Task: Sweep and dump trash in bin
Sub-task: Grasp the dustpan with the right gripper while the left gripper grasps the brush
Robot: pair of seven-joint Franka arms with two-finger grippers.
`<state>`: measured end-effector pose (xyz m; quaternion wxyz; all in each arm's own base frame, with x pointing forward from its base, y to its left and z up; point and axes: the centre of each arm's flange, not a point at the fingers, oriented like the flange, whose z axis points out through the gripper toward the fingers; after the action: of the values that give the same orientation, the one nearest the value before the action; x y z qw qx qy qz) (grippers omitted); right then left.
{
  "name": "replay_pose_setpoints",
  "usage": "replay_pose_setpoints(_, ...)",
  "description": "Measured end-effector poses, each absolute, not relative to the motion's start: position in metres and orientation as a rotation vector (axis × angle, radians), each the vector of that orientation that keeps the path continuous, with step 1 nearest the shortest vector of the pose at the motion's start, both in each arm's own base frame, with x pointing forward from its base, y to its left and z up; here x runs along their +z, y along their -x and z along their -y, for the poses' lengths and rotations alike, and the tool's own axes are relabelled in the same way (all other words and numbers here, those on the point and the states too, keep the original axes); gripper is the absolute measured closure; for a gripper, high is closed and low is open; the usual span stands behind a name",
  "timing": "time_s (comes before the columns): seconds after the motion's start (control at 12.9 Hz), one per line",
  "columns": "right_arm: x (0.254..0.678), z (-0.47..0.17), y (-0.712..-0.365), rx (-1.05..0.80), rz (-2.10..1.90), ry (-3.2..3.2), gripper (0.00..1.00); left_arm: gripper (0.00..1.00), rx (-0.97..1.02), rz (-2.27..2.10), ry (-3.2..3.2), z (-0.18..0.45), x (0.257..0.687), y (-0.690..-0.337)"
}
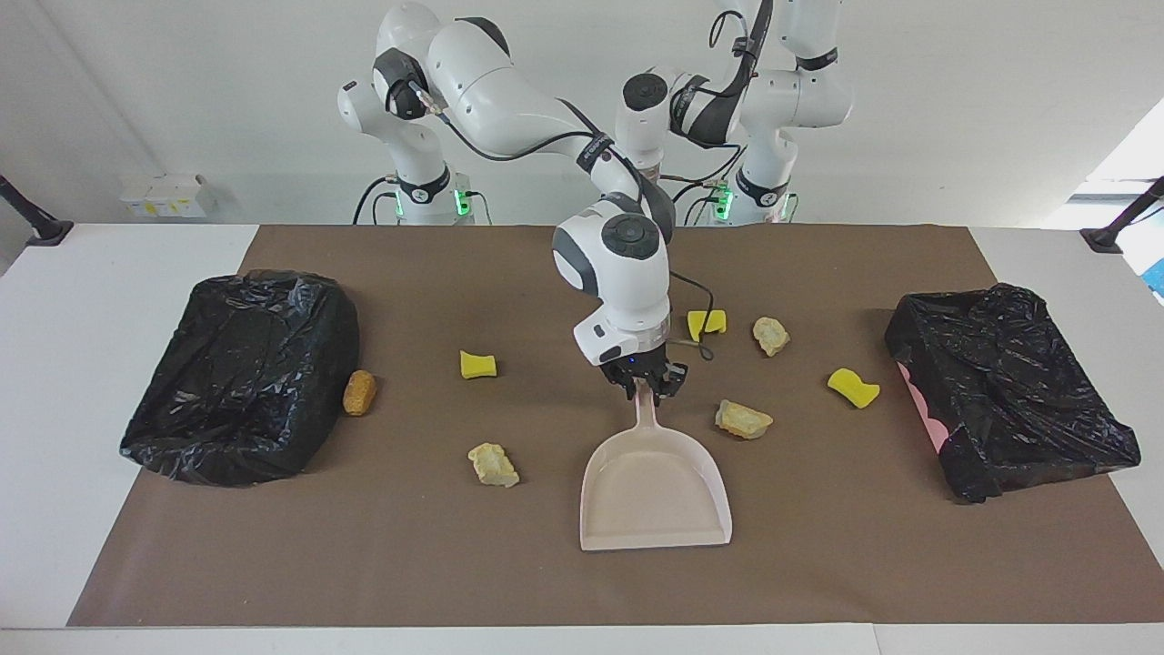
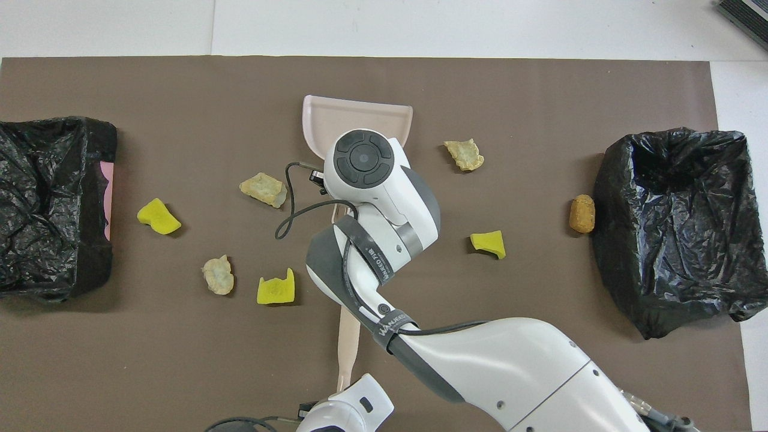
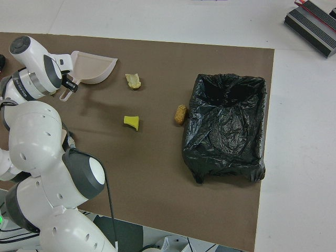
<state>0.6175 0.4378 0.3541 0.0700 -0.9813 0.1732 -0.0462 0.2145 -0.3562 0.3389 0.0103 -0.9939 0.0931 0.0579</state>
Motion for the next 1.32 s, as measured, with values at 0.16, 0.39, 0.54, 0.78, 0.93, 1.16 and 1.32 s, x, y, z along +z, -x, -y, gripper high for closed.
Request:
replay_pose_setpoints(0.16, 0.354, -0.436, -0.619, -0.155, -0.485, 2.969, 0.67, 0.73, 0.199, -0.288, 3.1, 0.358, 0.343, -0.215)
replay_pose_setpoints(0.39, 0.356, -0.427, -0.625, -0.164, -0.467, 2.974, 0.67, 0.73, 0.292, -0.212, 3.084, 0.344, 0.357, -0.227)
replay_pose_setpoints(0.54, 0.359, -0.419, -0.629, -0.161, -0.439, 2.986, 0.67, 0.73, 0.296, -0.124, 3.081, 0.318, 0.374, -0.252)
replay_pose_setpoints(0.78, 0.356, -0.417, -0.628, -0.153, -0.37, 3.007, 0.67, 0.73, 0.209, -0.007, 3.064, 0.264, 0.407, -0.306)
replay_pose_setpoints(0.93, 0.354, -0.415, -0.626, -0.146, -0.338, 3.017, 0.67, 0.73, 0.16, 0.062, 3.045, 0.228, 0.419, -0.338)
replay_pose_setpoints(1.16, 0.353, -0.413, -0.625, -0.141, -0.335, 3.021, 0.67, 0.73, 0.151, 0.178, 3.027, 0.166, 0.426, -0.397)
replay_pose_setpoints(1.32, 0.353, -0.413, -0.624, -0.137, -0.334, 3.024, 0.67, 0.73, 0.161, 0.222, 3.007, 0.115, 0.425, -0.437)
